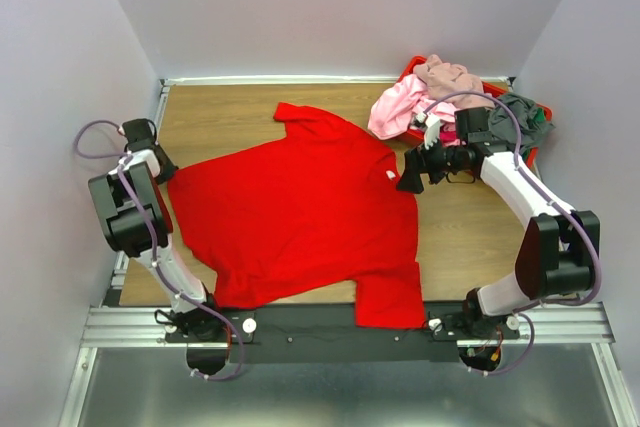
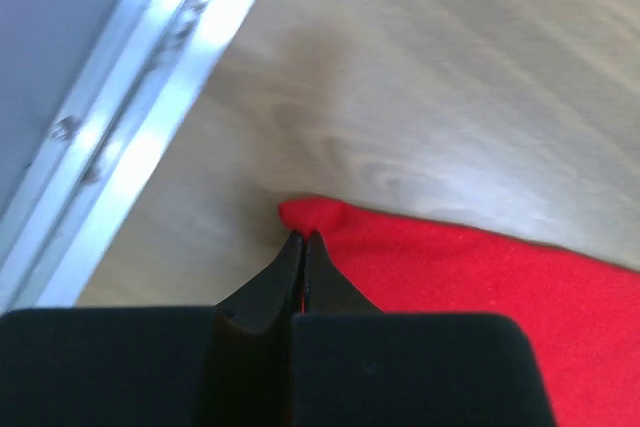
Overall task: Fold and stack the t-shirts
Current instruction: Flatten the tshirt out
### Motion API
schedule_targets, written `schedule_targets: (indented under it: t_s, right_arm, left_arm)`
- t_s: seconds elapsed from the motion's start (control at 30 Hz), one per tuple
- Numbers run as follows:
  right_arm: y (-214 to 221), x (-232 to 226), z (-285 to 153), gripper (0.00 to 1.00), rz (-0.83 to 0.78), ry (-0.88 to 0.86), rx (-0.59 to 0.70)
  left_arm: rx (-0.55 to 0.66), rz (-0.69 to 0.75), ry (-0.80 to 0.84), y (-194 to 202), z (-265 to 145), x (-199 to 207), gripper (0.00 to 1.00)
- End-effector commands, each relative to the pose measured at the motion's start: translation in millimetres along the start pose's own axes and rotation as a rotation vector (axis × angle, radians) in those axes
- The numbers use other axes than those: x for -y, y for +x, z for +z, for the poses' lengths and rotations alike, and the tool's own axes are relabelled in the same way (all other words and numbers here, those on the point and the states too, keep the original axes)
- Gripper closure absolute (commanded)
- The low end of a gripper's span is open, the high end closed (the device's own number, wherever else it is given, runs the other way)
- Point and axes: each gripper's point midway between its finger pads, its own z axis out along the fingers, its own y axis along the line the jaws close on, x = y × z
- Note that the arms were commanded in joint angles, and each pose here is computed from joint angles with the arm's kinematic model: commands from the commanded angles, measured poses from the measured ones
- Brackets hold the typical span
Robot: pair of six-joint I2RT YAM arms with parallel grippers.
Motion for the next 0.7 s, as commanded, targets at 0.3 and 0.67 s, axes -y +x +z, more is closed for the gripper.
schedule_targets:
  t_s: [0.3,0.67]
  right_arm:
    - [-14.3,19.6,36.0,0.0,-0.108,-0.012,-0.127]
    - [-104.1,57.4,155.8,0.21,-0.128,0.12,-0.157]
  left_arm:
    - [0.079,-0.003,0.112,-19.1,-38.8,22.6,0.55]
    - [0.419,-0.018,0.33,-69.8,-160.2,52.9,0.29]
